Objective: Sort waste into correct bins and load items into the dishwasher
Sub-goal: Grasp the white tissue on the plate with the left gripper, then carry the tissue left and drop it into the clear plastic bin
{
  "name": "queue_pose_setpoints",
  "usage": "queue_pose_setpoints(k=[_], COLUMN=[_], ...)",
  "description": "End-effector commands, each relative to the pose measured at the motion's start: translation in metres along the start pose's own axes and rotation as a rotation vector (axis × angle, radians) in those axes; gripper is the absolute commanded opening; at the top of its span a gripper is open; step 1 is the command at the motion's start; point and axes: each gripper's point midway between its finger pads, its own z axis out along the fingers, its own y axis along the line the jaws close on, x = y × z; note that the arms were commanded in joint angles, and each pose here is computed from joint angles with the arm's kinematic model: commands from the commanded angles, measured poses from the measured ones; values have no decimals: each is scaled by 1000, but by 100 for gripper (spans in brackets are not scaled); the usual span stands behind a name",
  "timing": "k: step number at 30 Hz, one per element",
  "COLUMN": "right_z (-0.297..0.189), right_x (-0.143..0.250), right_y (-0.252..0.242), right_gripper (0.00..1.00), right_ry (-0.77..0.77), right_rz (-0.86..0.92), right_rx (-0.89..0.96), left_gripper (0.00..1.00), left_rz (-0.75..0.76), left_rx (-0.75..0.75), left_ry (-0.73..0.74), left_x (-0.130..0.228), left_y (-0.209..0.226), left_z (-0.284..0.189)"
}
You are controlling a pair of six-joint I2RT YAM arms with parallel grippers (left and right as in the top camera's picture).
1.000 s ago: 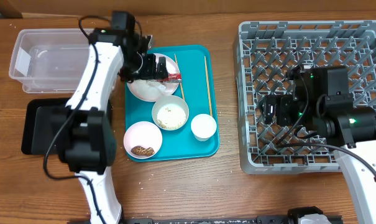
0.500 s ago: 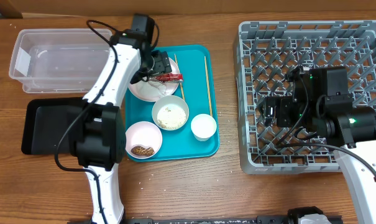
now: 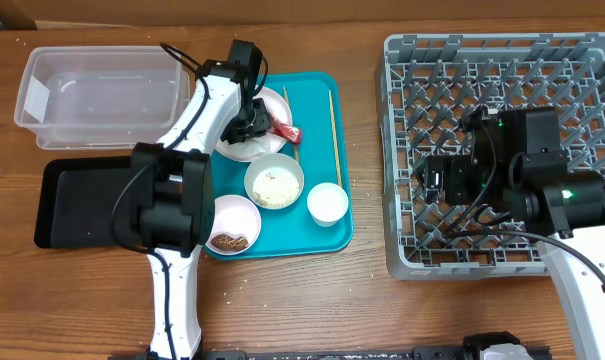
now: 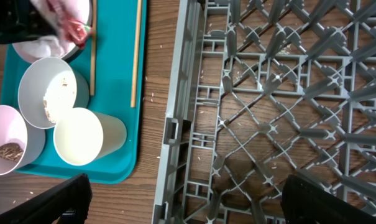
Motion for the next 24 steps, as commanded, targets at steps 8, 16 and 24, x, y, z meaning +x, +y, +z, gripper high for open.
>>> queue_pose_setpoints(k=[8,16,24], right_z=[-6,-6,-6], right_x=[-6,-6,-6], right_y=[2,2,2], right_gripper=[100,100,100], right_ry=[-24,-23,-24], right_rz=[-2,-2,-2], right_rx=[-9,-9,-9], left_gripper=[4,4,4], left_rz=[92,156,216], left_rx=[25,70,80], left_ry=[-1,-100,-138], left_x=[-11,-38,-35], left_y=[-9,-19,-14], left_z=[-23,-121,-174])
